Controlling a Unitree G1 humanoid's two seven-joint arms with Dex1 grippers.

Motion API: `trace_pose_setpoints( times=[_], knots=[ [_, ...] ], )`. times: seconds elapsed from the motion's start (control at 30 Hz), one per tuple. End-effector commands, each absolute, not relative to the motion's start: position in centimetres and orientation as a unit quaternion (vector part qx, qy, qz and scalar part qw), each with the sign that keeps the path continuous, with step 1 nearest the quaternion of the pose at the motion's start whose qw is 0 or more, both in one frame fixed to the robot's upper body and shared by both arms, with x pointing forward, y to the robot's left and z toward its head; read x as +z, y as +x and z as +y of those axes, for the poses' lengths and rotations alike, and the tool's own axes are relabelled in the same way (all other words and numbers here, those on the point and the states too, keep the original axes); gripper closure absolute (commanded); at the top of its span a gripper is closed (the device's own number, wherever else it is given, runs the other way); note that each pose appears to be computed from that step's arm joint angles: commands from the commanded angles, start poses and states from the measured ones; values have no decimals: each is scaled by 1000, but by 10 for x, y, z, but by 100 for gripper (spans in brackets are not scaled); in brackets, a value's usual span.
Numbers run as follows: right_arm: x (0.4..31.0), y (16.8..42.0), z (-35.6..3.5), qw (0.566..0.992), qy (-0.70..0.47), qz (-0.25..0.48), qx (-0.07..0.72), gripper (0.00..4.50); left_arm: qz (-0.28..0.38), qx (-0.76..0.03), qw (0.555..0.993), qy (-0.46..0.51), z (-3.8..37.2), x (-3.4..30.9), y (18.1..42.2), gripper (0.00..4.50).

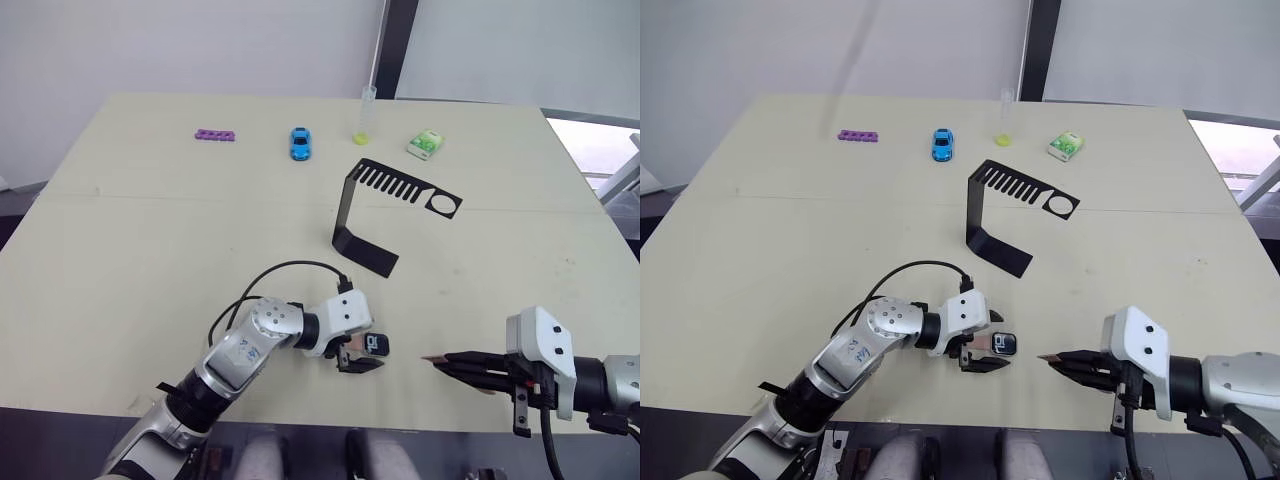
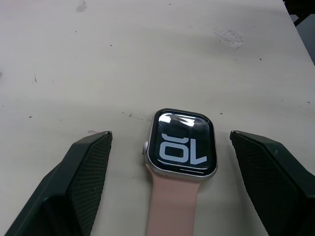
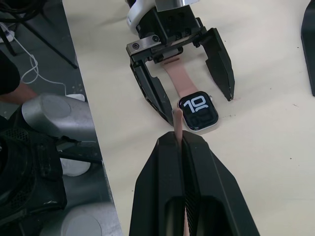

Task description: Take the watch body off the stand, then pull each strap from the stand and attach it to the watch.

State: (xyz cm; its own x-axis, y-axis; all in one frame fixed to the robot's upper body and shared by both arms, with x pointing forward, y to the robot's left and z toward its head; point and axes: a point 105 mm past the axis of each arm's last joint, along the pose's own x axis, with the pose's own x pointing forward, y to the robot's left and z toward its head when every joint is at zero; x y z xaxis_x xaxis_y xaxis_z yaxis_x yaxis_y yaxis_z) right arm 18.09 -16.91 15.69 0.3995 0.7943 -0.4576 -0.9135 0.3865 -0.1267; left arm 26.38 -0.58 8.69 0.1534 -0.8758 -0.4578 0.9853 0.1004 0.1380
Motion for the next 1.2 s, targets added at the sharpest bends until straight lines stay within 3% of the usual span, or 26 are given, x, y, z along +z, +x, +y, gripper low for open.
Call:
trace_pose_setpoints(
  times=[0.03,0.1,0.13,0.2,0.33,0.53,0.8,1.2],
  knots=[
    [160,181,-168,815,-190,154,525,450,122,-644,723,219,-9,90,265,34],
    [160,181,-169,816,-191,154,524,450,124,-646,721,219,-10,90,265,34],
    [160,182,-169,816,-191,154,523,450,127,-651,716,216,-10,89,262,55],
    [161,182,-169,817,-193,152,522,450,130,-656,713,213,-9,88,260,112],
    [162,185,-171,819,-199,148,517,450,134,-652,718,205,-8,92,266,292],
    [171,195,-168,822,-239,110,506,450,194,-648,729,105,1,112,290,292],
    [182,212,-149,812,-328,20,482,450,297,-674,671,-90,16,150,308,292],
    [186,229,-139,789,-431,-52,435,450,316,-683,642,-146,11,165,310,292]
  ],
)
